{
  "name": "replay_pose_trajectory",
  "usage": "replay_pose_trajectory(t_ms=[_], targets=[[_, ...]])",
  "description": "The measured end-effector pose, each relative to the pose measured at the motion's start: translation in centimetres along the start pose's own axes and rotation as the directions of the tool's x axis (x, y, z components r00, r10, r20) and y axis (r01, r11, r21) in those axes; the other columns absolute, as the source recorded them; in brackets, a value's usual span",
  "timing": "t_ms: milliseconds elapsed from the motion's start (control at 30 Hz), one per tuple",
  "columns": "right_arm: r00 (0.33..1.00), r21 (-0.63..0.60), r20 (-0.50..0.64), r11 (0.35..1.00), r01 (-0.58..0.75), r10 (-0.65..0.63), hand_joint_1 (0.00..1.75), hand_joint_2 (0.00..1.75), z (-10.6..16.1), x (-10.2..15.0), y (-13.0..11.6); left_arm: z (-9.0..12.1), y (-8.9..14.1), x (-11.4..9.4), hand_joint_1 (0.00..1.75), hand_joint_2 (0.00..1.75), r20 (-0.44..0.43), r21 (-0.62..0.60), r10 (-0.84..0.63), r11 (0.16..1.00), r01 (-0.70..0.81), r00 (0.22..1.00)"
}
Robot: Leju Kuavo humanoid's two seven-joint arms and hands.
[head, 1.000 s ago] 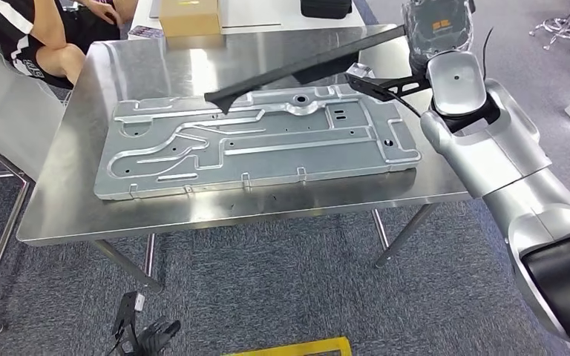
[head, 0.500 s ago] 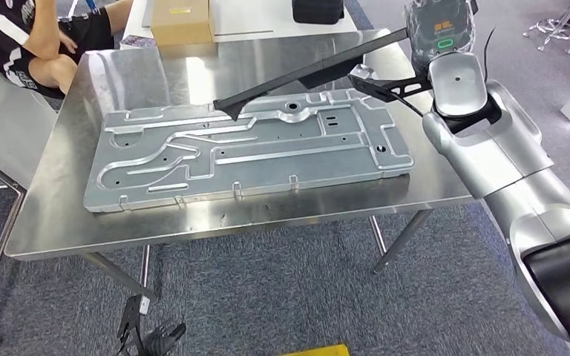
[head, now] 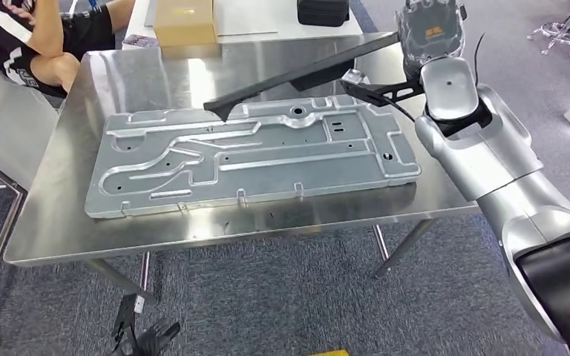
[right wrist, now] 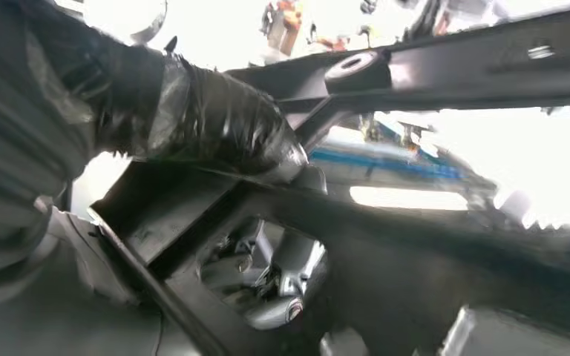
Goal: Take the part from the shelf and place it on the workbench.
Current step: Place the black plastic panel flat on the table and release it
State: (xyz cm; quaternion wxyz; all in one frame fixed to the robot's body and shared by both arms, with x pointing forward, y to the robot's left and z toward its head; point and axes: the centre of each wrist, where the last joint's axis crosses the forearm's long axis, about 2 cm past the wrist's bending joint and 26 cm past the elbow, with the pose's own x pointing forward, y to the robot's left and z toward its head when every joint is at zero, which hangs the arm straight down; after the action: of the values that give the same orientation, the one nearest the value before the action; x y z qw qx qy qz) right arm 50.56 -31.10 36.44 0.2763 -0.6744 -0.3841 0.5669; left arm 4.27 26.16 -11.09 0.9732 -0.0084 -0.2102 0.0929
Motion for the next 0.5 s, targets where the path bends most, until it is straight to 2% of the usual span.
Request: replay_pose_trajectory(t_ms=[500], targets=[[1.0, 0.006, 0.014, 1.0, 0.015, -0.015, 1.75, 1.75, 0.38, 0.87, 0.53, 0.02, 0.05, -0.06, 0.0, 1.75, 0.001, 0.006, 0.007, 1.0, -0.007, 1.0]])
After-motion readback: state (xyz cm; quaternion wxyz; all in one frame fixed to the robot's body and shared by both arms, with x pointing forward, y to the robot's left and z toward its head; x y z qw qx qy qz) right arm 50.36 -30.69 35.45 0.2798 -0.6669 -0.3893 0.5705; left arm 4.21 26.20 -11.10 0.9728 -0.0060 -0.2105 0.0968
